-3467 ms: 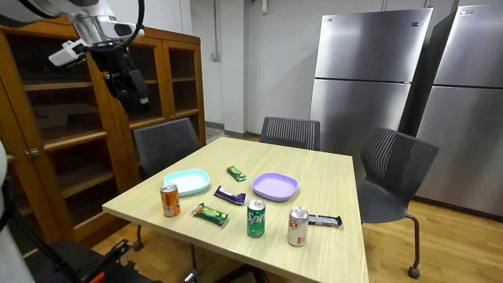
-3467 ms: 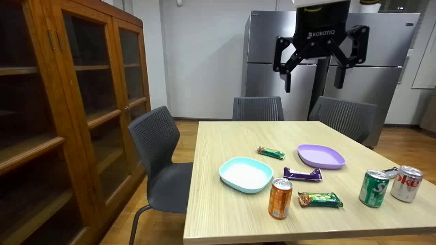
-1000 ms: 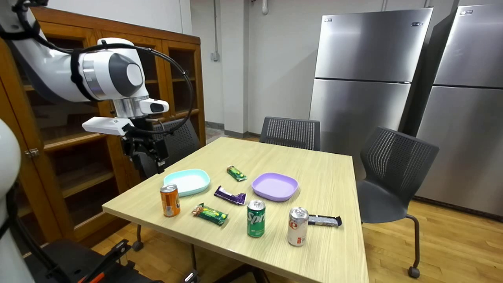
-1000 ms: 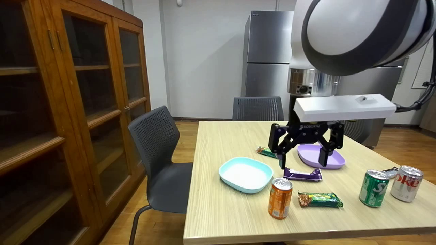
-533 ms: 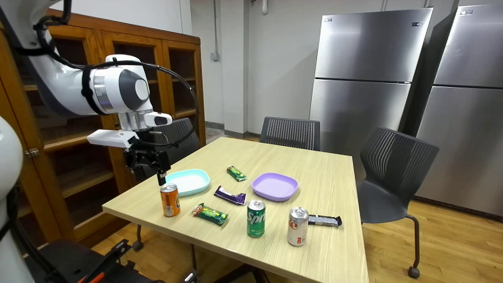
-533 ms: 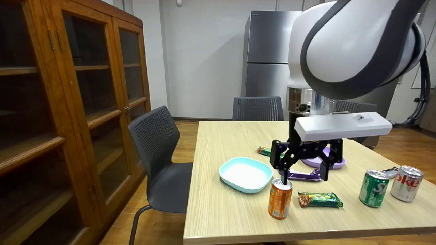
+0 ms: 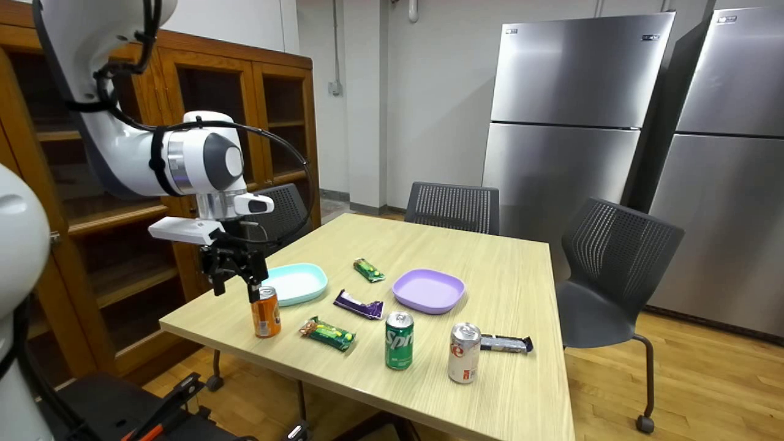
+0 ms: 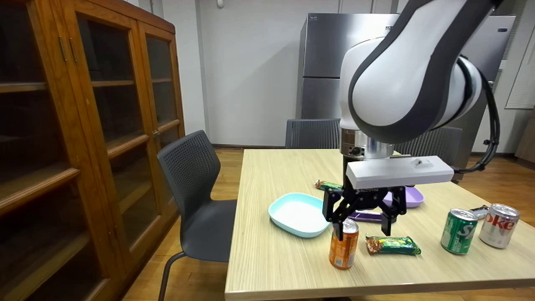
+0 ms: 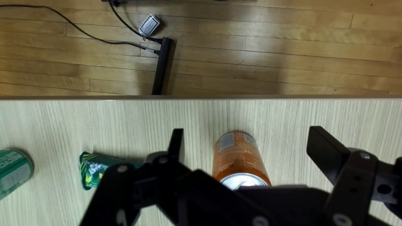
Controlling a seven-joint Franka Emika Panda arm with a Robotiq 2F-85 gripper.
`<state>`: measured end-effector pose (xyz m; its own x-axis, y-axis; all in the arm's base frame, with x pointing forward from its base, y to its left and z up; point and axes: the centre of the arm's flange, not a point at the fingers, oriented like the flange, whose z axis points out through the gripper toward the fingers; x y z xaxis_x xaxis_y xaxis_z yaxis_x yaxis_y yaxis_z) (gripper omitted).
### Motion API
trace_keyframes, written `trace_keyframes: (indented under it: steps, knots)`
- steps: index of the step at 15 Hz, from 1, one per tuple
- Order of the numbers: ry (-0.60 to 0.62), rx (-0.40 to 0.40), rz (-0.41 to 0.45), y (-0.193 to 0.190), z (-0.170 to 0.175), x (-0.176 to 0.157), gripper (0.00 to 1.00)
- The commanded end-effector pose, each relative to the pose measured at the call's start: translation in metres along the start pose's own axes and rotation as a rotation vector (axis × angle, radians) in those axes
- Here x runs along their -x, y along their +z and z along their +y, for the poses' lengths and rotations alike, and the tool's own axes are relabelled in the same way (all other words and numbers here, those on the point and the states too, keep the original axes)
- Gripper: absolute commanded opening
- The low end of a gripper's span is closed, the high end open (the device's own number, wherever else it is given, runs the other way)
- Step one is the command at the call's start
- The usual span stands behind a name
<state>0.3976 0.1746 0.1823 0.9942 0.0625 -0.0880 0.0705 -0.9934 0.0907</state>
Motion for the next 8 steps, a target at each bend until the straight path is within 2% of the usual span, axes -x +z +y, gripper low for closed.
trace_keyframes:
  steps: [1, 8]
  knots:
    - [0.021, 0.01, 0.007, 0.014, -0.014, -0.024, 1.0]
    - [0.053, 0.03, -0.007, 0.031, -0.014, -0.05, 1.0]
